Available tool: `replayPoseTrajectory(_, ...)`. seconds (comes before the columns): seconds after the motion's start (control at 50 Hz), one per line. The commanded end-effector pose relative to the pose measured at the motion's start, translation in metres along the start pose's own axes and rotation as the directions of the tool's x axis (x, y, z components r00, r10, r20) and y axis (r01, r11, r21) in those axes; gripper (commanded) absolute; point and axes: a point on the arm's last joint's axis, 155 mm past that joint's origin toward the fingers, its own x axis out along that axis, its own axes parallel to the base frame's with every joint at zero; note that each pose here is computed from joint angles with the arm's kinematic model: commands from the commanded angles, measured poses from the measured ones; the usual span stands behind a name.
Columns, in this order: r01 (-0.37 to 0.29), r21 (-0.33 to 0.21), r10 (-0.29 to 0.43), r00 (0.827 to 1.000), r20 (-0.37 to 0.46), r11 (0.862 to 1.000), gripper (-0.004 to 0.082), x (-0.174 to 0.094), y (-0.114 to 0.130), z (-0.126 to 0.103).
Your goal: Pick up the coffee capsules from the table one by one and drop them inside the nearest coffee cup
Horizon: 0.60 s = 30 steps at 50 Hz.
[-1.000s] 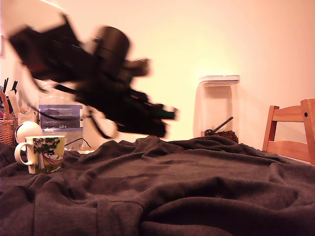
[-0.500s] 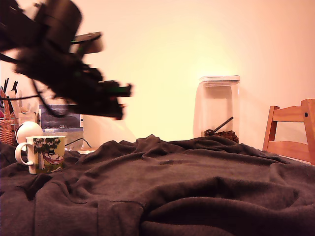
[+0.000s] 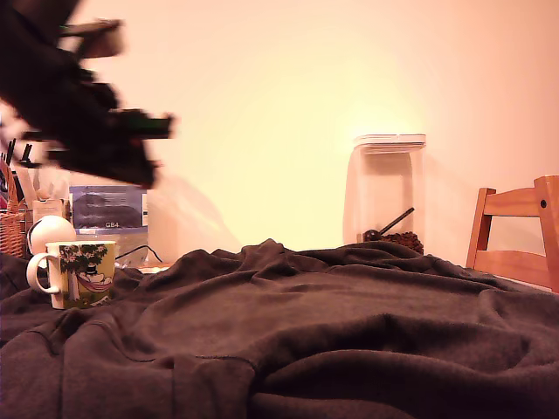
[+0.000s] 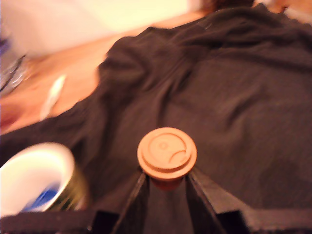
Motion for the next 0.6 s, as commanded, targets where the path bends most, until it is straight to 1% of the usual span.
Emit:
replayPoseTrajectory(0.0, -0.033, -0.013, 0.033, 0.999, -0.016, 0.999, 0.0076, -0.004, 0.013, -0.007)
replayPoseTrajectory(0.22, -0.124, -0.055, 0.121, 0.991, -0.049, 0.991, 0.0076, -0.02, 0.054, -0.01)
replayPoseTrajectory(0.3, -0.146, -0.07, 0.142, 0.988, -0.058, 0.987, 0.0076, -0.022, 0.066, -0.012)
replayPoseTrajectory(0.44, -0.146, -0.084, 0.139, 0.987, -0.082, 0.986, 0.0076, -0.023, 0.074, -0.018)
replayPoseTrajectory(0.58, -0.159, -0.091, 0.152, 0.985, -0.082, 0.983, 0.0076, -0.023, 0.079, -0.019)
